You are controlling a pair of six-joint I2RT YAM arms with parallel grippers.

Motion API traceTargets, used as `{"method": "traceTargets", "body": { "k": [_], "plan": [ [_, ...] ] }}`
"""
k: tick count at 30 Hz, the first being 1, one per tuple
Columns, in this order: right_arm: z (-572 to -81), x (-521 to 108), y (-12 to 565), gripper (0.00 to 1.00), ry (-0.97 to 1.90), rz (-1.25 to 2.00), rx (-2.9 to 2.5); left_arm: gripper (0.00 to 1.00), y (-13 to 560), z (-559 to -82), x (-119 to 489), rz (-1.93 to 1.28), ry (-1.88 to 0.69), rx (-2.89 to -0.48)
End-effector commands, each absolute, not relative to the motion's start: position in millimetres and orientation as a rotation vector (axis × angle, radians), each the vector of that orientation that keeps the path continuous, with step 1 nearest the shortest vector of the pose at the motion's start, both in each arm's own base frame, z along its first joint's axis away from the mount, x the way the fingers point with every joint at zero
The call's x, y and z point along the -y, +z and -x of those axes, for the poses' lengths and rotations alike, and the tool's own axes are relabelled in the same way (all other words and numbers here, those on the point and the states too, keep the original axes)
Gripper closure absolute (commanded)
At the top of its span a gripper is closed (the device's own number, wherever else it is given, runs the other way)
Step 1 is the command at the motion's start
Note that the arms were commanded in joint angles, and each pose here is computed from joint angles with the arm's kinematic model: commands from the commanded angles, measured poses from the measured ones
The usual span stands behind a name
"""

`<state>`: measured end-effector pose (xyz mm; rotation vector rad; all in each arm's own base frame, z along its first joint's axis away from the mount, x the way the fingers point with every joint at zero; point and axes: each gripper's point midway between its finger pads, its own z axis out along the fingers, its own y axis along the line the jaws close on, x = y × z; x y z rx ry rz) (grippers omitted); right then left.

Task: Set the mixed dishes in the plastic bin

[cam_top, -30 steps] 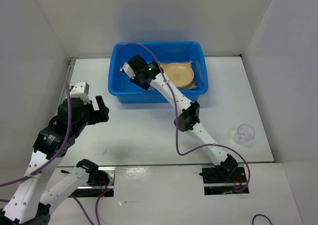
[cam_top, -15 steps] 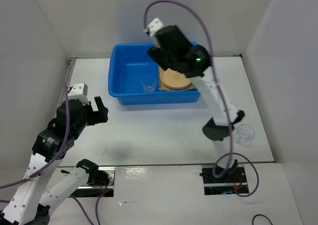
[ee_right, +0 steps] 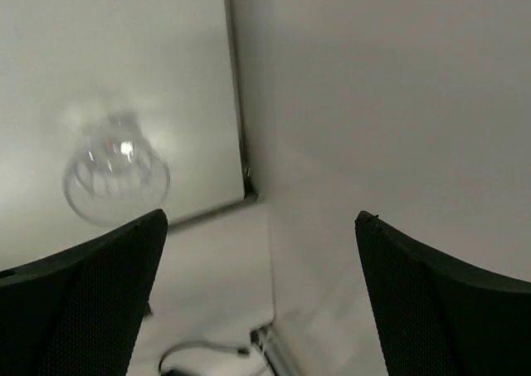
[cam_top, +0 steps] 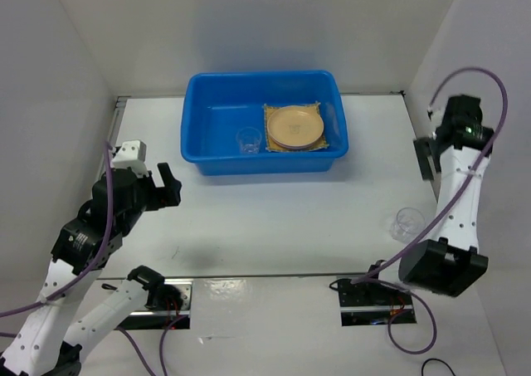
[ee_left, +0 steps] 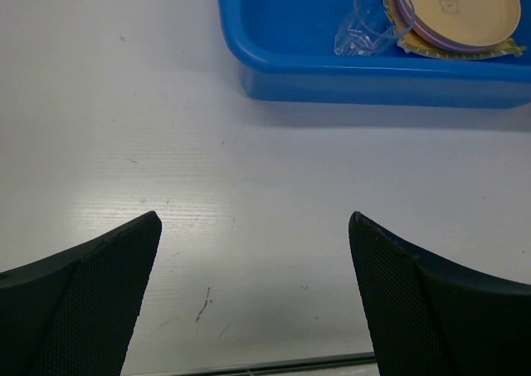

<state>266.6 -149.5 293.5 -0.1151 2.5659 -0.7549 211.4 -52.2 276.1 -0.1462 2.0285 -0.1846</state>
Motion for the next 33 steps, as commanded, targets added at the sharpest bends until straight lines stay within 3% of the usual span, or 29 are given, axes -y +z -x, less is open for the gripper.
{"method": "traceTargets", "body": {
  "k": [1, 5, 12, 25, 30, 33],
  "plan": [
    [-223, 153, 268, 0.02, -0.625, 0.254, -2.555, 0.0, 282, -217, 55, 0.165, -0.202, -1.997],
    [-184, 194, 224, 0.02, -0.632, 0.074, -2.658, 0.0, 280, -218, 57, 0.158, -0.207, -2.008],
    [-159, 213, 156, 0.09, -0.282, -0.061, -2.841, 0.0, 280, -217, 57, 0.155, -0.202, -2.006],
    [-183, 192, 109, 0.11, -0.033, -0.055, -2.811, 0.0, 278, -219, 58, 0.163, -0.204, -2.015],
    [-187, 188, 81, 0.17, 0.048, -0.101, -2.842, 0.0, 279, -219, 57, 0.169, -0.195, -2.012],
    [-186, 184, 64, 0.26, 0.114, -0.123, -2.869, 0.0, 279, -217, 56, 0.169, -0.195, -2.012]
  ]
}}
